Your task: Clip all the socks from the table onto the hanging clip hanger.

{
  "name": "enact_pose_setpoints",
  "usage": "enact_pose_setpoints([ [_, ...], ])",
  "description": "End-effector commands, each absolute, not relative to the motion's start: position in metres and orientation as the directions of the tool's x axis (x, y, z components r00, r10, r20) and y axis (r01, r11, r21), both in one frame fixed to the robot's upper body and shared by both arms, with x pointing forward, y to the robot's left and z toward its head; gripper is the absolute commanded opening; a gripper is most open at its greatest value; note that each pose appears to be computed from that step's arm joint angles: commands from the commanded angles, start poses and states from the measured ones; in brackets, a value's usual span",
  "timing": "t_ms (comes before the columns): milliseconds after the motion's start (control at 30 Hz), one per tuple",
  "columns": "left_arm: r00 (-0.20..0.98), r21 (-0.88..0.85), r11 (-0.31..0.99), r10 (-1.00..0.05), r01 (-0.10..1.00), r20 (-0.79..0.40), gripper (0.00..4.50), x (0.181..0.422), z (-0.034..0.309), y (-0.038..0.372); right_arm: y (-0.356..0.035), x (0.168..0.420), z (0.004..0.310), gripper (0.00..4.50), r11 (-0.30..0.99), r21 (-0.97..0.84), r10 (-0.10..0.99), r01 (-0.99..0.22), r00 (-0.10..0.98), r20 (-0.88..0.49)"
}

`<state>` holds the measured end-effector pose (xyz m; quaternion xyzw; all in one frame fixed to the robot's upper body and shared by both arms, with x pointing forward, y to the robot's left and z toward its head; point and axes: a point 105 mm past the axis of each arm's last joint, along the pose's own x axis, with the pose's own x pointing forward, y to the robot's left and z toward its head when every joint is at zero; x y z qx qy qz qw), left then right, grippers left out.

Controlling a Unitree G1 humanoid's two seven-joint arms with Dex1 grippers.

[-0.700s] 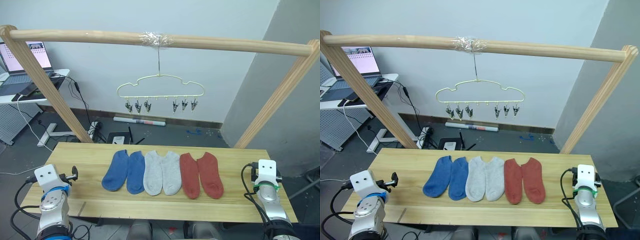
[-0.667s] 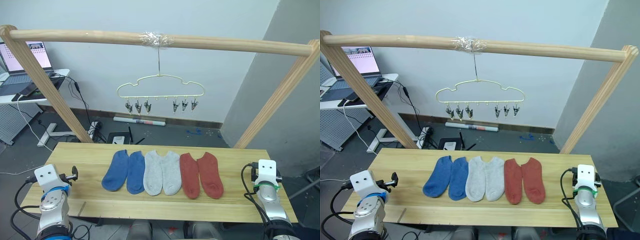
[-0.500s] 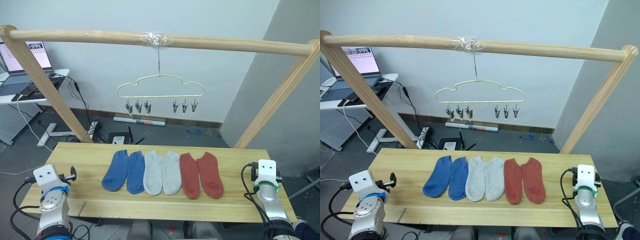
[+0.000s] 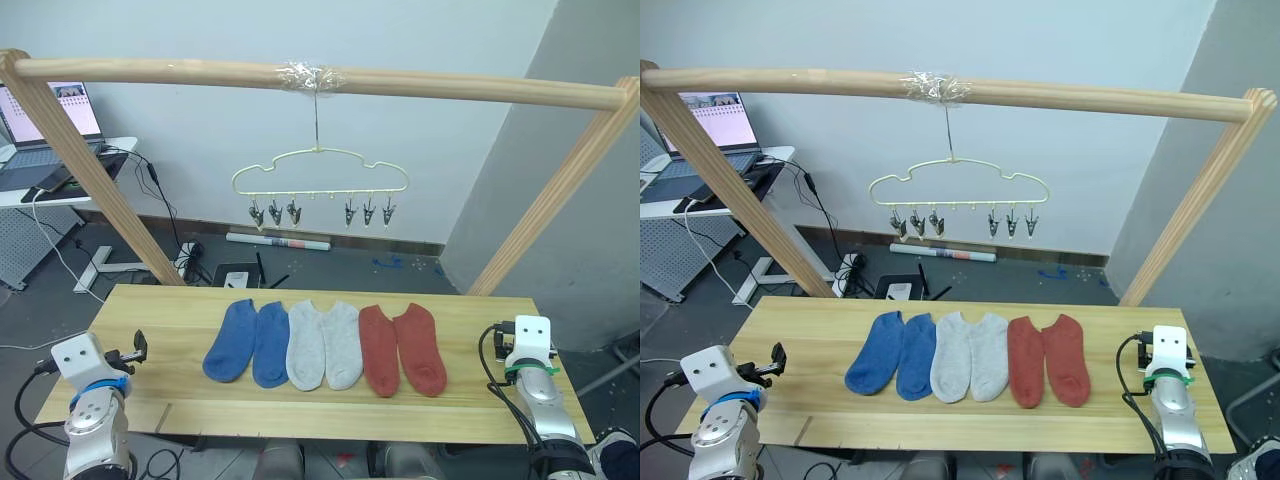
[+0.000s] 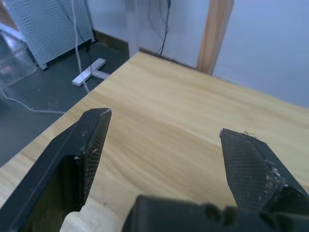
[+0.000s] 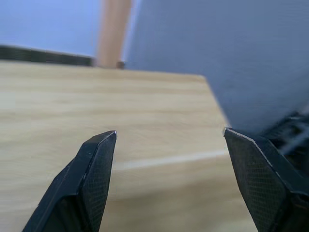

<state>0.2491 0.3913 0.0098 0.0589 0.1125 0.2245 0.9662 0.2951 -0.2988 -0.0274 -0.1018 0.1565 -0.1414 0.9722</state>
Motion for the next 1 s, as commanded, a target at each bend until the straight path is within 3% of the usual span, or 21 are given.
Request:
enact_pose_setpoints([
  [33,0.908,0.153,0.908,0.407,-0.39,-0.101,4.08,0.257,0.04,0.383,-0.291,0.305,0.001,3.69,0.967,-0.207,-0.191,0.152,0.964,-0.184],
  [200,0.956,0.147,0.945,0.294,-0.291,0.0,4.08,0.266,0.081,0.355,-0.269,0.314,0.024,3.69,0.972,-0.234,-0.023,-0.015,0.987,-0.16],
  [300,0.967,0.126,0.959,0.25,-0.254,0.053,3.49,0.267,0.101,0.336,-0.263,0.314,0.032,3.69,0.972,-0.229,0.01,-0.047,0.987,-0.159],
  [433,0.984,0.128,0.979,0.15,-0.161,0.092,2.25,0.275,0.125,0.301,-0.243,0.318,0.049,3.69,0.962,-0.232,0.116,-0.144,0.985,-0.129],
  [533,0.991,0.125,0.988,0.082,-0.096,0.107,2.25,0.283,0.139,0.282,-0.222,0.32,0.062,3.69,0.941,-0.221,0.235,-0.254,0.966,-0.108],
  [667,0.991,0.112,0.994,-0.021,0.006,0.131,2.25,0.298,0.157,0.255,-0.18,0.318,0.087,3.69,0.863,-0.176,0.472,-0.473,0.88,-0.053],
  [833,0.975,0.116,0.984,-0.155,0.137,0.16,2.25,0.313,0.173,0.225,-0.127,0.31,0.129,3.69,0.722,-0.094,0.692,-0.686,0.721,0.048],
  [1000,0.946,0.103,0.967,-0.251,0.234,0.206,2.25,0.326,0.193,0.203,-0.081,0.295,0.159,3.69,0.533,-0.183,0.846,-0.826,0.527,0.087],
])
